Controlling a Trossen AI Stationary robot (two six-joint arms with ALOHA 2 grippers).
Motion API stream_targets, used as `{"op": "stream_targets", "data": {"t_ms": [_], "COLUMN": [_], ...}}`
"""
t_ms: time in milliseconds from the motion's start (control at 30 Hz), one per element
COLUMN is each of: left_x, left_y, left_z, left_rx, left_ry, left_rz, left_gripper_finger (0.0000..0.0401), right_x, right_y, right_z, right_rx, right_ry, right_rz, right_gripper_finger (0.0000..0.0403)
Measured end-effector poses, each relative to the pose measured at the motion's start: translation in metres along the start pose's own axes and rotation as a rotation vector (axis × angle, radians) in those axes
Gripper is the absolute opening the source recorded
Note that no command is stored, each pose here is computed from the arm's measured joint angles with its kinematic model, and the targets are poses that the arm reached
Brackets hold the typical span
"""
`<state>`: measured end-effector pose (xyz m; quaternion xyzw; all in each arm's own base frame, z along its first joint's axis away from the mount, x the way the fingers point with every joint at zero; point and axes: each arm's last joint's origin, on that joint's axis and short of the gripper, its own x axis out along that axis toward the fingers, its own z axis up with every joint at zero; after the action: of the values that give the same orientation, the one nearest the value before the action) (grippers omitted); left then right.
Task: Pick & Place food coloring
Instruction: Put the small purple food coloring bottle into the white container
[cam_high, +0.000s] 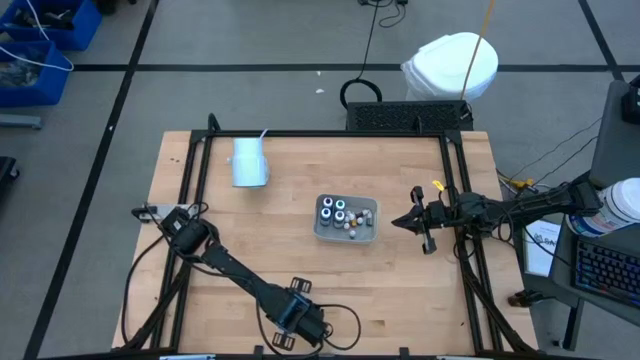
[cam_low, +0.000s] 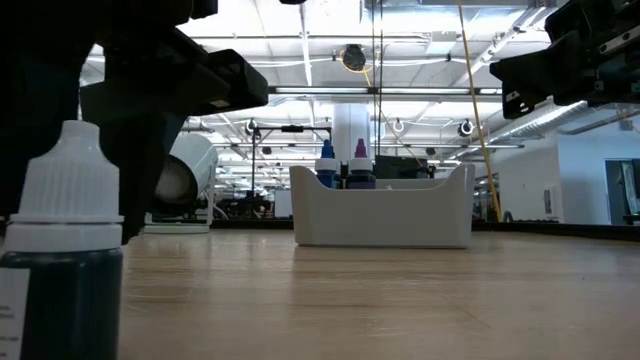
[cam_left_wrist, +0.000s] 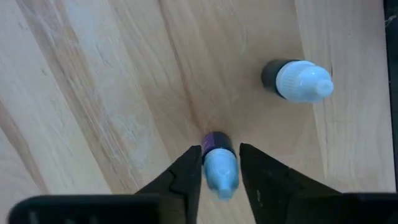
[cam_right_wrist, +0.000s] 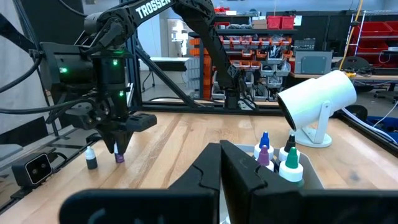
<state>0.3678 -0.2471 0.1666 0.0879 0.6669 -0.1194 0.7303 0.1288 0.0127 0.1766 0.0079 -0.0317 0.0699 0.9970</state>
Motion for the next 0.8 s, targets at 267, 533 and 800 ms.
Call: {"op": "stream_targets", "data": {"t_ms": [267,533,800], "left_x": [-0.003,-0.060,-0.118], "left_y": [0.001,0.010,0.060], "left_z": [0.000,0.031,0.050], "left_rx": [0.015,0.093,0.222], "left_ry": [0.004,-0.197,-0.321], "left_rz": [0.000,0.010,0.194], "left_gripper_finger": [0.0067,0.0068,0.0067], "right_x": [0.000,0.000,0.000], "right_y": [0.000,0.000,0.000], "right_z": [0.000,0.002,0.002], "right_rx": [0.000,0.024,0.023], "right_ry": [0.000,-0.016,-0.018], "right_rz": [0.000,-0.002,-0.003], "right_gripper_finger": [0.0000,0.0000,0.0000]}}
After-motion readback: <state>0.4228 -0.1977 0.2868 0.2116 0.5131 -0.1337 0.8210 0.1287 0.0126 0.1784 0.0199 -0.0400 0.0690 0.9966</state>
